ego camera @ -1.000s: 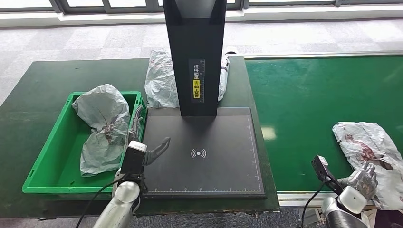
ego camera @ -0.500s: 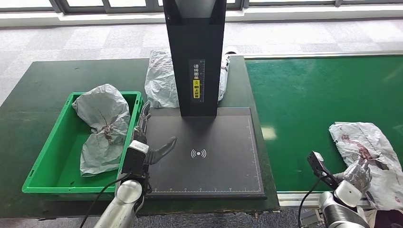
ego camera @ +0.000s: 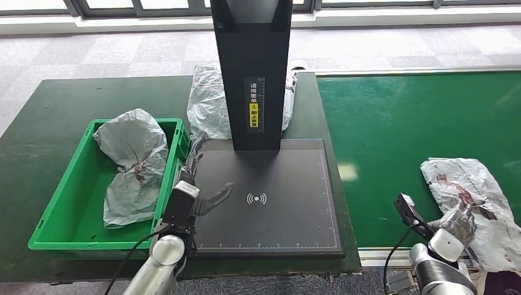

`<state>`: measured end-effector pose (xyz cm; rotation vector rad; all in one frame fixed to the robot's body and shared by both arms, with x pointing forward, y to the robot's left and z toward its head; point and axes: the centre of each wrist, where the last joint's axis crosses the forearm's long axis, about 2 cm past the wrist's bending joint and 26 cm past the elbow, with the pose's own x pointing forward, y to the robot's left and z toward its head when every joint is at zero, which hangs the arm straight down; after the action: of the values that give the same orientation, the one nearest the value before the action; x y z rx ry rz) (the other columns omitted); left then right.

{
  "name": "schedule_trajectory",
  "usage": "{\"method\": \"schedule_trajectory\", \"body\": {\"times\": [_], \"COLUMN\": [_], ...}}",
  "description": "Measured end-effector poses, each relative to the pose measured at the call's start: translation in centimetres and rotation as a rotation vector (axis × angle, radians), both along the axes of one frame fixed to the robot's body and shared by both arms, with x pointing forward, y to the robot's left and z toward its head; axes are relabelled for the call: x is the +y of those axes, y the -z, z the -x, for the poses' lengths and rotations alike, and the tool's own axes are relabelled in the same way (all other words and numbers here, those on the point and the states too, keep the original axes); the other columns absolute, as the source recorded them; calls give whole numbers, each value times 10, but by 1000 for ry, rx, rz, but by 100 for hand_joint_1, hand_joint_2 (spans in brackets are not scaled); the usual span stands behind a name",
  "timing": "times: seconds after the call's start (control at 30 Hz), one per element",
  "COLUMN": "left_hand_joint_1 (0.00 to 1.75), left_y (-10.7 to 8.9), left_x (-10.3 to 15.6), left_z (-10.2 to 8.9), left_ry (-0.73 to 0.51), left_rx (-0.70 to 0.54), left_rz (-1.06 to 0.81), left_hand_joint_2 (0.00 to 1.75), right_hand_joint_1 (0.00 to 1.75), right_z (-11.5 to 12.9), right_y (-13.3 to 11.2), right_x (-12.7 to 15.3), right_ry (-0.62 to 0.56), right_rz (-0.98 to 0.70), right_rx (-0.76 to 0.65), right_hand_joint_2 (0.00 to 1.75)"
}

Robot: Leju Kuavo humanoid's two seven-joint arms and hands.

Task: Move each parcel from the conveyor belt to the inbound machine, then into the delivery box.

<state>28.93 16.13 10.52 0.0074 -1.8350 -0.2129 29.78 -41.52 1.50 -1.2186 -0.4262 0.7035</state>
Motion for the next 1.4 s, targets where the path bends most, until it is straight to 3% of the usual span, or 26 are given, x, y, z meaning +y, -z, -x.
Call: {"method": "schedule_trajectory", "body": {"times": [1.07, 1.2, 1.4], "left_hand_joint_1": [0, 0, 0], "left_y": [15, 16, 17], "left_x": [0, 0, 0], "left_z": [4, 4, 2], "left_ry": [-1, -2, 2], "left_rx": [52, 54, 59], "left_rz": [-32, -34, -26], "left_hand_joint_2": [175, 175, 175], "right_hand_joint_1": [0, 175, 175], "right_z": [-5, -5, -2], "right_y": [-2, -1, 3], "right_x": [2, 3, 2], "right_ry": [7, 11, 34], "right_rz": [-10, -22, -52], "right_rx": [33, 70, 183], "right_hand_joint_2": [175, 175, 175]}}
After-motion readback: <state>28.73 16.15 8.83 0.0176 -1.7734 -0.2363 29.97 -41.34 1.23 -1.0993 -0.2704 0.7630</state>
